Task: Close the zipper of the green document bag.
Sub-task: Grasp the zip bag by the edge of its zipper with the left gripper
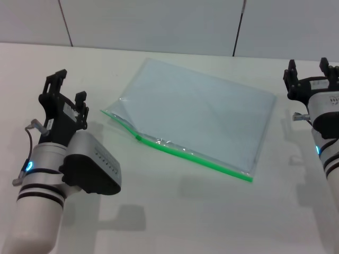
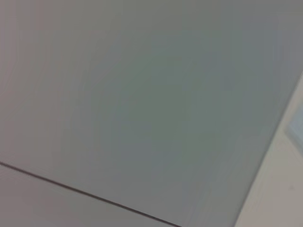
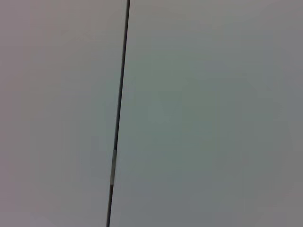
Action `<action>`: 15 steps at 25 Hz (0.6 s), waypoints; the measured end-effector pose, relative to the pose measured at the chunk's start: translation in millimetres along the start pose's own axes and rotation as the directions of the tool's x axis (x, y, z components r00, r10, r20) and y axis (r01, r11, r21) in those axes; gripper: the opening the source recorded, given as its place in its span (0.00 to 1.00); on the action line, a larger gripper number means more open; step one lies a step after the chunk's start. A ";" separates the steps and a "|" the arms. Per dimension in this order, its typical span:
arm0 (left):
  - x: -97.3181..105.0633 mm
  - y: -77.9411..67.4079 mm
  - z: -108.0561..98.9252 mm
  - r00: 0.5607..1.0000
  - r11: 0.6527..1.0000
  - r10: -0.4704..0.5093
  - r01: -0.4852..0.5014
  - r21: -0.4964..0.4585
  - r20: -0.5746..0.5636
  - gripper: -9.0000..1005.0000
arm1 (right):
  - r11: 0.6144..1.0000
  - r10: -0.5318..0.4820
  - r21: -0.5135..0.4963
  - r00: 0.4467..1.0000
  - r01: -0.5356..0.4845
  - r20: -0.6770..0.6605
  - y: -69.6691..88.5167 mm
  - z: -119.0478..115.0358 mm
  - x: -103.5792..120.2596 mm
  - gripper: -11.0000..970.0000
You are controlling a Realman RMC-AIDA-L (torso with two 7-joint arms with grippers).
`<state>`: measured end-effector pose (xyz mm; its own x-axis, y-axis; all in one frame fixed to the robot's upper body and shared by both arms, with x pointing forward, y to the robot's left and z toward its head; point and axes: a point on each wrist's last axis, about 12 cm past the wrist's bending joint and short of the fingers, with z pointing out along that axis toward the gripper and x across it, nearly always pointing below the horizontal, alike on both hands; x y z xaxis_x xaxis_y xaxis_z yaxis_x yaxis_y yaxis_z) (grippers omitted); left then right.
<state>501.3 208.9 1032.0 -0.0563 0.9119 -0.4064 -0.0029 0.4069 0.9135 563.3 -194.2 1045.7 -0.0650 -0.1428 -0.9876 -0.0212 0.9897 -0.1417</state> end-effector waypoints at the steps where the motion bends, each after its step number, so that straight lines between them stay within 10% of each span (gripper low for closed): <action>1: 0.2 -0.9 0.0 1.000 1.000 0.016 -0.016 0.008 -0.002 0.68 | 1.000 0.000 0.000 1.000 0.000 -0.001 -0.2 -0.2 0.3 0.70; 15: 5.5 -12.6 0.4 0.992 0.987 0.119 -0.113 0.111 -0.048 0.69 | 1.000 0.010 0.018 1.000 -0.010 -0.005 -3.9 -0.2 1.6 0.70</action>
<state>501.4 208.8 1018.2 -0.1040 0.9502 -0.2938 0.1143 0.3049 0.9455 563.0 -198.4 1044.6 -0.0705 -0.1330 -0.9886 -0.0025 0.9911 -0.1332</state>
